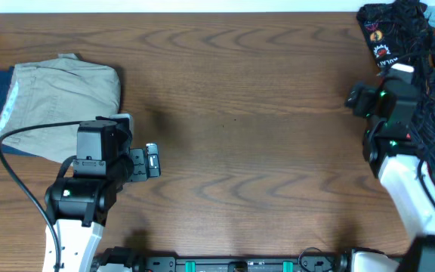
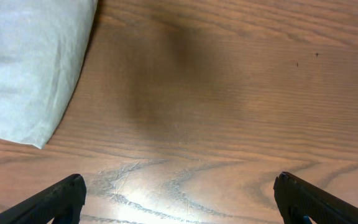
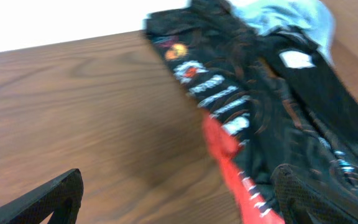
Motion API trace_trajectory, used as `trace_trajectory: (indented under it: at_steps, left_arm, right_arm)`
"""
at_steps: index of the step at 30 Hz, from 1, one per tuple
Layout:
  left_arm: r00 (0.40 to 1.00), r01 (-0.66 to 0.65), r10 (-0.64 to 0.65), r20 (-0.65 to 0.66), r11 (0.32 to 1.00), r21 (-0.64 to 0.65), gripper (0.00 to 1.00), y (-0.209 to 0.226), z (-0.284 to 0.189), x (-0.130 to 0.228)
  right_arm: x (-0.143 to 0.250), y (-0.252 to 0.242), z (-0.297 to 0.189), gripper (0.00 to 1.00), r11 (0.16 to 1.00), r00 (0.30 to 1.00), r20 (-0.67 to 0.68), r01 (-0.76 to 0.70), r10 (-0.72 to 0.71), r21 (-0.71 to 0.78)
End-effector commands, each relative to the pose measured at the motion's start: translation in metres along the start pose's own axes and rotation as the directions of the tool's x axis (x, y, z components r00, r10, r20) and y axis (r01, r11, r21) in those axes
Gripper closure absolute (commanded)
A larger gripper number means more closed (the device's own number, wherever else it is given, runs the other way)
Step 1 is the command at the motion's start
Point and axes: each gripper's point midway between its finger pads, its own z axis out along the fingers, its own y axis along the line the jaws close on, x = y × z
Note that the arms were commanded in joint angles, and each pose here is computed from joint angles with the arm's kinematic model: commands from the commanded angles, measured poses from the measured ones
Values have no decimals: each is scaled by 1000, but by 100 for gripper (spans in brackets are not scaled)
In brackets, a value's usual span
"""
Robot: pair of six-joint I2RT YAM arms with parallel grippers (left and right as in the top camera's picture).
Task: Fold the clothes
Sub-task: 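Reach the right gripper into the clothes pile and grasp the black jersey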
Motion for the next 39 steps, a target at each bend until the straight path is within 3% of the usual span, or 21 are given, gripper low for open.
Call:
trace_trajectory:
  at_steps: [1,6,12,27,30,32,33,35,39]
  left_arm:
    - [1000,5,-5,6,1000,9,2,-2,-2,-5]
    - [1000,5,-5,5,1000,9,2,-2,2,-7]
    - [1000,4,-4,16,1000,11,2,-2,2,-10]
    - [1000,4,-4,16,1000,11,2,-2,2,-10]
    - [1000,4,-4,16,1000,11,2,-2,2,-10]
    - [1000,4,-4,16,1000,11,2,-2,2,-10]
    - [1000,4,-4,16,1000,11,2,-2,2,-10]
    - [1000,4,-4,16,1000,11,2,-2,2,-10]
    - [1000,4,-4,16,1000,11,2,-2,2,-10]
  right_arm:
    - [10,-27,23,3,997,999,-18,-32,34,74]
    - [35,-64,52,7,988,995,-88,-30,44,152]
    - [52,-104,66,19,965,990,-113,-56,87,255]
    - [93,-125,83,36,953,974,-194,-53,115,298]
    - [94,-133,82,57,946,974,-191,-58,124,318]
    - [95,-140,81,87,942,973,-190,-66,135,330]
    - [95,-142,81,94,940,972,-189,-68,138,335]
    - [94,-146,80,99,937,972,-185,-73,143,342]
    - [90,-148,79,99,937,974,-175,-80,147,340]
